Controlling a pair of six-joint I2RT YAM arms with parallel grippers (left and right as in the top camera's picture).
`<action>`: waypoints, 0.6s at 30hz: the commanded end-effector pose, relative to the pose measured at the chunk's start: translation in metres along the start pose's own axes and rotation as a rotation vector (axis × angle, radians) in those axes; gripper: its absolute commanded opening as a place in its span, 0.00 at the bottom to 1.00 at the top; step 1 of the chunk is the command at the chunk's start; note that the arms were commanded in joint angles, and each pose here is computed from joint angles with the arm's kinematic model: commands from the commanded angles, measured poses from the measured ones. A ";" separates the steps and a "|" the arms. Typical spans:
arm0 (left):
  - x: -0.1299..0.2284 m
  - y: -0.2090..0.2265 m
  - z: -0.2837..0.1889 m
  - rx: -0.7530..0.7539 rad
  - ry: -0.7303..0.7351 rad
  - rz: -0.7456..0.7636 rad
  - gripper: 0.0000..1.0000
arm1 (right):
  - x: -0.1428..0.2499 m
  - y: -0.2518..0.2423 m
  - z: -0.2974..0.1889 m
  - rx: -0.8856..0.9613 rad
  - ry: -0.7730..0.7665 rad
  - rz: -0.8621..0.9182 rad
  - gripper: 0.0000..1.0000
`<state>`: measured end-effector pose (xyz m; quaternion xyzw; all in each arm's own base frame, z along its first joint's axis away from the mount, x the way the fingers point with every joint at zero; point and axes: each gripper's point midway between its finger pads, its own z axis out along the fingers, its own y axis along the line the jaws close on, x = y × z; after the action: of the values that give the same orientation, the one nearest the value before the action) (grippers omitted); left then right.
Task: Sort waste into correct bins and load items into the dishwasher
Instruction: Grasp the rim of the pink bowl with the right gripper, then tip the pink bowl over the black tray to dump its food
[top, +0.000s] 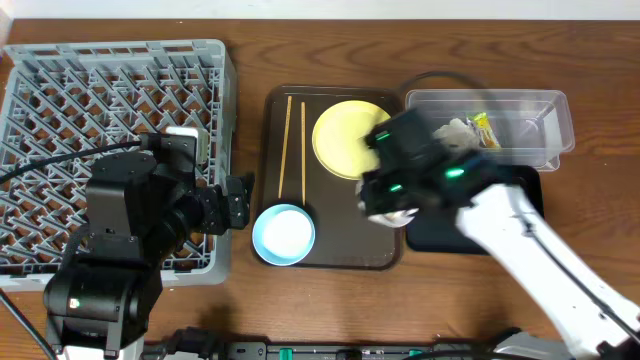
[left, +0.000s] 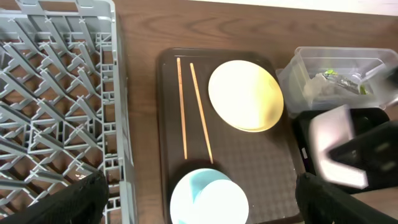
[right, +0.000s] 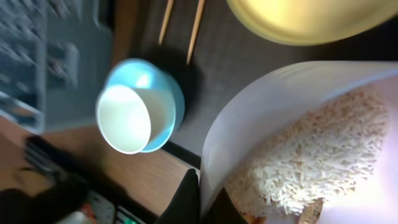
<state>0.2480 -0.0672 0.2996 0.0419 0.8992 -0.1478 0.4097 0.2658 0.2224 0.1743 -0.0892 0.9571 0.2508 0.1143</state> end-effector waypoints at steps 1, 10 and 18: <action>-0.006 -0.003 -0.005 0.013 -0.016 -0.003 0.96 | -0.004 -0.002 -0.021 -0.165 0.023 -0.002 0.01; -0.006 -0.003 -0.005 0.013 -0.015 -0.003 0.96 | 0.002 -0.069 -0.039 -0.427 -0.017 0.182 0.01; -0.006 -0.003 -0.005 0.013 -0.016 -0.003 0.96 | 0.011 -0.104 -0.050 -0.677 -0.233 0.167 0.01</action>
<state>0.2481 -0.0672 0.2995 0.0419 0.8993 -0.1478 0.4095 0.2743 0.1038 0.1419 0.0307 0.8643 0.4893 0.1127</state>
